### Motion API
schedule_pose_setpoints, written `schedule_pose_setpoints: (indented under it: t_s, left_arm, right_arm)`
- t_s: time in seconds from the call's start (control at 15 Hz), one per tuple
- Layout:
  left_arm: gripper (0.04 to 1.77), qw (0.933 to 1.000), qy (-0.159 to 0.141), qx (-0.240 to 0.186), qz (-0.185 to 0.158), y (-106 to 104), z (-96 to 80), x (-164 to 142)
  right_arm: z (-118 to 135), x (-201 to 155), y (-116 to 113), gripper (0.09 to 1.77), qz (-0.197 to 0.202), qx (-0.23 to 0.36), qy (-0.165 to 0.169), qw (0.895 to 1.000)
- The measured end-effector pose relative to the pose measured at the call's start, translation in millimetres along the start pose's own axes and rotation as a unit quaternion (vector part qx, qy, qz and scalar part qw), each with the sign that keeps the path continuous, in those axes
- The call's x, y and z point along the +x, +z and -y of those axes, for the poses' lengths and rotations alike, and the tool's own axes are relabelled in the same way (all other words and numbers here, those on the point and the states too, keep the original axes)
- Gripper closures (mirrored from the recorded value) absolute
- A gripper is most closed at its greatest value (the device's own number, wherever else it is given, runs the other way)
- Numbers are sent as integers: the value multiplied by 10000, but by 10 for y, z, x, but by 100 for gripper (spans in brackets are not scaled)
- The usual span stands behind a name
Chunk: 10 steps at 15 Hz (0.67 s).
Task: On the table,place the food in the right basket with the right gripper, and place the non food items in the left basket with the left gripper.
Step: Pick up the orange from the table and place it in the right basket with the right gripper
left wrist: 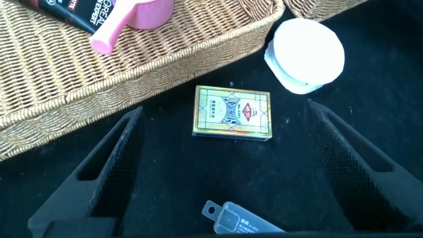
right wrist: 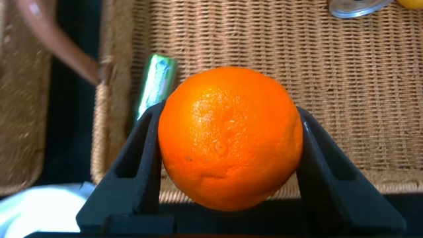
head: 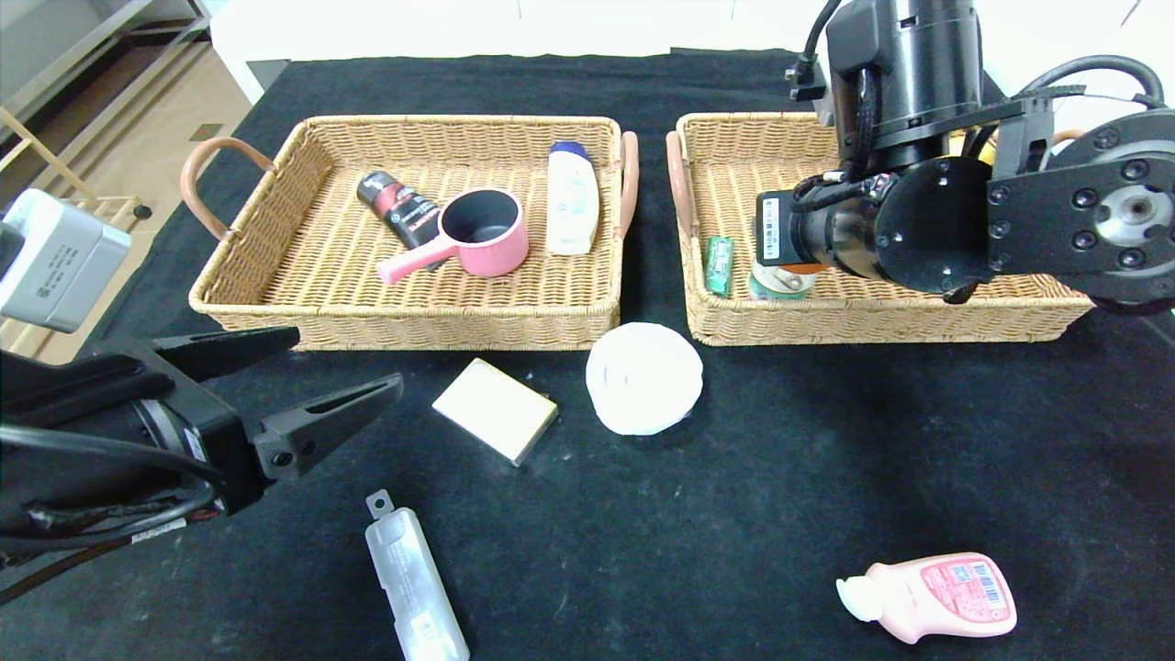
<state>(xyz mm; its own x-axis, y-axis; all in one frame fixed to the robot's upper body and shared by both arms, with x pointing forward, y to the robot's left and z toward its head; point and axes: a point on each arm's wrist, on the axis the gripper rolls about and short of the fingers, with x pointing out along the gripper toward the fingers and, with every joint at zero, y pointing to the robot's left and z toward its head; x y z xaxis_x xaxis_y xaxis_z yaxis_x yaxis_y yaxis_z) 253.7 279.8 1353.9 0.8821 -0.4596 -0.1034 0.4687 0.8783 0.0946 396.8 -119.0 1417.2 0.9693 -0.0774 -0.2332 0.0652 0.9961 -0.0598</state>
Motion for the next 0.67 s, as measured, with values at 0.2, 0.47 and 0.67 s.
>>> schedule_pose_setpoints:
  t_s: [0.2,0.47,0.67]
  left_arm:
    - [9,10000,-1,8,6,2,0,-3]
    - [9,10000,-6,9,13,5,1,-4]
    - [9,10000,-6,6,-3,-1,0,0]
  right_arm:
    - [-3,153,48,66,77,108,-114,9998]
    - [-32,247,58,66,113,133,-159,9997]
    - [-10,300,52,55,104,124,-227,9996]
